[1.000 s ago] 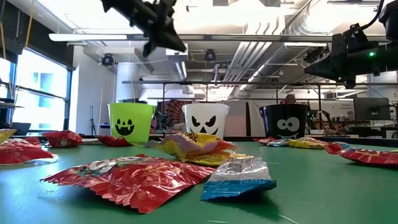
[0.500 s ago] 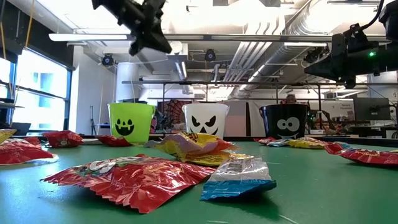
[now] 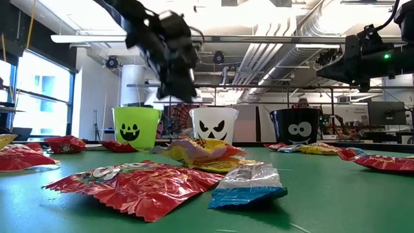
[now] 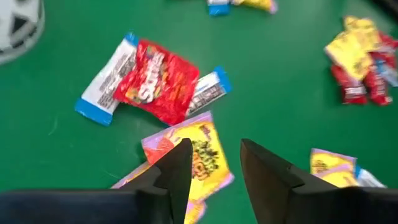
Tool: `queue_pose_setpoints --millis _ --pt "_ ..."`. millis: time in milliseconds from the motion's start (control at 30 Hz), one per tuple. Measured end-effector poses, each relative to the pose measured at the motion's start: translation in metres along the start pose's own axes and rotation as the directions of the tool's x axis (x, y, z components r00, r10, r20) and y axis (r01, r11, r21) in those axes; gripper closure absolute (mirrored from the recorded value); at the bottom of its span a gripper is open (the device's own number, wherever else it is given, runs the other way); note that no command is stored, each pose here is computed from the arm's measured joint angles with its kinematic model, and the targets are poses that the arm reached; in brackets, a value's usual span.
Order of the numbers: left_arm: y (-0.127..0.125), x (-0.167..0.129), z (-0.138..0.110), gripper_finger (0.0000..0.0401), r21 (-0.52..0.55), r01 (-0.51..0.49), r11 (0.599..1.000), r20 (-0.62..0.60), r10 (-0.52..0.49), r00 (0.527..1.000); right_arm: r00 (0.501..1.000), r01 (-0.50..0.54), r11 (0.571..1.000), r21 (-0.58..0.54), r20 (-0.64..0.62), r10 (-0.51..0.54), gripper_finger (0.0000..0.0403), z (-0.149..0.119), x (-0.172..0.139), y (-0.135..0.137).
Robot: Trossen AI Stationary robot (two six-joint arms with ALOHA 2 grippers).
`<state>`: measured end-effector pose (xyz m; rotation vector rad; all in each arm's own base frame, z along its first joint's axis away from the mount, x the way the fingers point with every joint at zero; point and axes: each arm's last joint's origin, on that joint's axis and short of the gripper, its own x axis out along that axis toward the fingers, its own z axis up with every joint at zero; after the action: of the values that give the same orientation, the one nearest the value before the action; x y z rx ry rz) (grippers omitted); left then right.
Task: Sort candy by brand, put in halloween buckets
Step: Put the yellow candy into the green bucket
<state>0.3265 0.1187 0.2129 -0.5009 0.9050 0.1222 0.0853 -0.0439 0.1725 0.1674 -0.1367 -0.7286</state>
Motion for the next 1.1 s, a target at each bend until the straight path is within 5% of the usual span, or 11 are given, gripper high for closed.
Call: queue_pose_setpoints --millis 400,1100 --pt "0.023 0.058 -0.017 0.0214 -0.080 -0.081 0.993 -0.136 0.070 0.988 1.000 0.000 1.000 0.000 0.000 0.000 0.0403 0.000 0.000 0.000" --pt "0.030 0.075 -0.022 0.0207 -0.071 -0.105 0.992 -0.157 0.093 0.983 1.000 0.000 1.000 0.000 0.000 0.000 0.0403 0.000 0.000 0.000"
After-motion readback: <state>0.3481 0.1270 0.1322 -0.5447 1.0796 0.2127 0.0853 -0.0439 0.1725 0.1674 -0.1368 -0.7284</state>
